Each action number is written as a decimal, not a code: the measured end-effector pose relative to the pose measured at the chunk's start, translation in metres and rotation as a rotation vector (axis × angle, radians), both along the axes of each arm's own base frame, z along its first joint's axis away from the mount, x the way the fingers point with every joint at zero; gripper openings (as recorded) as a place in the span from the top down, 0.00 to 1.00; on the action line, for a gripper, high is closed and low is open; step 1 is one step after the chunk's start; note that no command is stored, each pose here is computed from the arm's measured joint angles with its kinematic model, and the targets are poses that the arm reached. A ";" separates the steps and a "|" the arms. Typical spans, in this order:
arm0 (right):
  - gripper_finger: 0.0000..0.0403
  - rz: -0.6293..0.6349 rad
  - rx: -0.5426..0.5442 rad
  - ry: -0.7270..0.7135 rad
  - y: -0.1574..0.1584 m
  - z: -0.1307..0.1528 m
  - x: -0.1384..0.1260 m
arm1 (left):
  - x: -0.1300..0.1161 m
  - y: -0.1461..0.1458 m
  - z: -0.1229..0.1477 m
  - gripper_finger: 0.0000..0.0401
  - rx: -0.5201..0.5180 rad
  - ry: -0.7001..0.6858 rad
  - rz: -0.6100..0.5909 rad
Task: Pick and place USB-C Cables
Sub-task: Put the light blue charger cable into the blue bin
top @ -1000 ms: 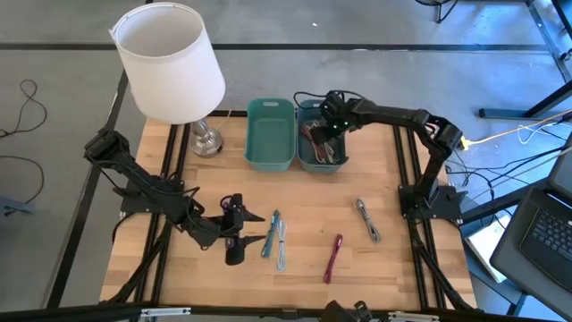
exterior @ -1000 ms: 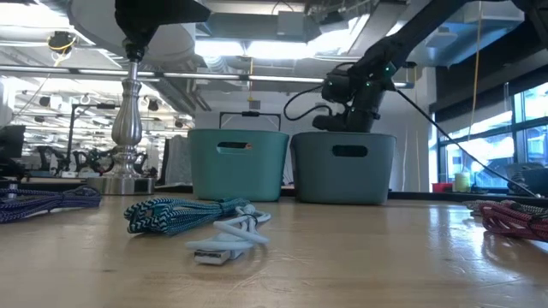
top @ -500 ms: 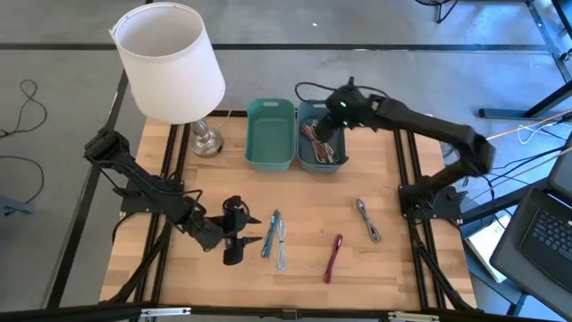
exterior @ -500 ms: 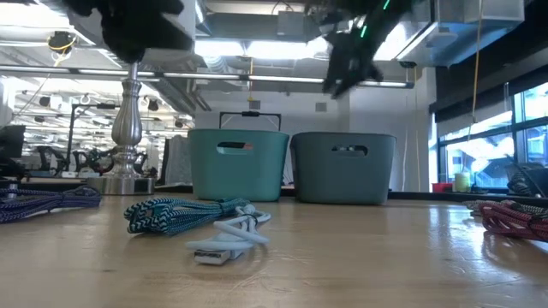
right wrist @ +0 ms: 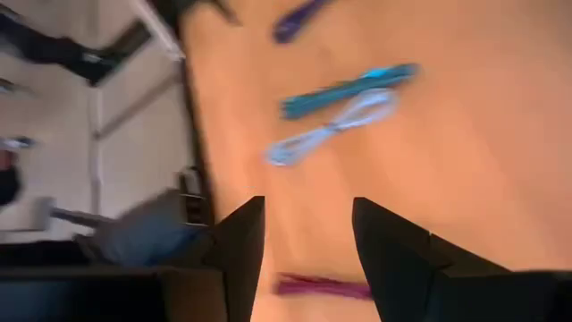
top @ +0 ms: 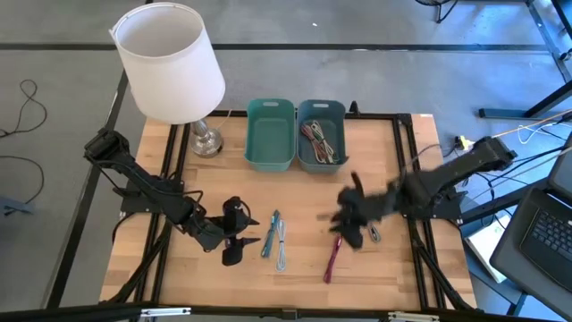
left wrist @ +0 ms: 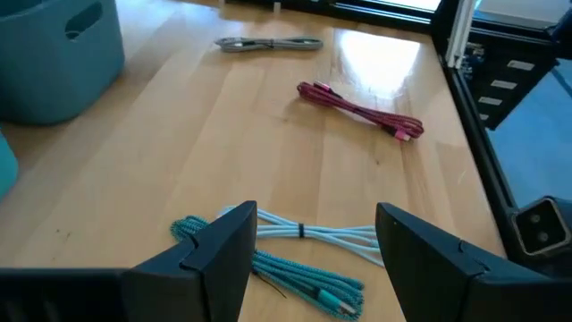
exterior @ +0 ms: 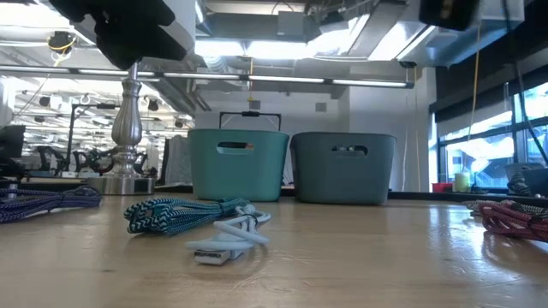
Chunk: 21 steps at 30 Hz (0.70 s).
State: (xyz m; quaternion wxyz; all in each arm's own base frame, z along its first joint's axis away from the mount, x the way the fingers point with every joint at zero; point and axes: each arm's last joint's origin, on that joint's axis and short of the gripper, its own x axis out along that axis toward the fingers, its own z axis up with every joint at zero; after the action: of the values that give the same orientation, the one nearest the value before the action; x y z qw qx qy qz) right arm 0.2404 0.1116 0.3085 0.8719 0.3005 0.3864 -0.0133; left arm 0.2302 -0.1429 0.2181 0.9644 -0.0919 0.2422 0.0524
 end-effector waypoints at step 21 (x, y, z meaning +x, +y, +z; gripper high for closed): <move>0.57 0.036 -0.358 -0.415 0.071 -0.041 0.022 | 0.036 0.001 -0.048 0.44 -0.465 0.103 0.183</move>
State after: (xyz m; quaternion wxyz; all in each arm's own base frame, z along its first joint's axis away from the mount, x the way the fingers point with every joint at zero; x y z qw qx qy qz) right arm 0.2624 0.1831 0.2679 0.9718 0.1311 0.1961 -0.0040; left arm 0.2660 -0.1419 0.1705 0.8951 -0.3298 0.2871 0.0872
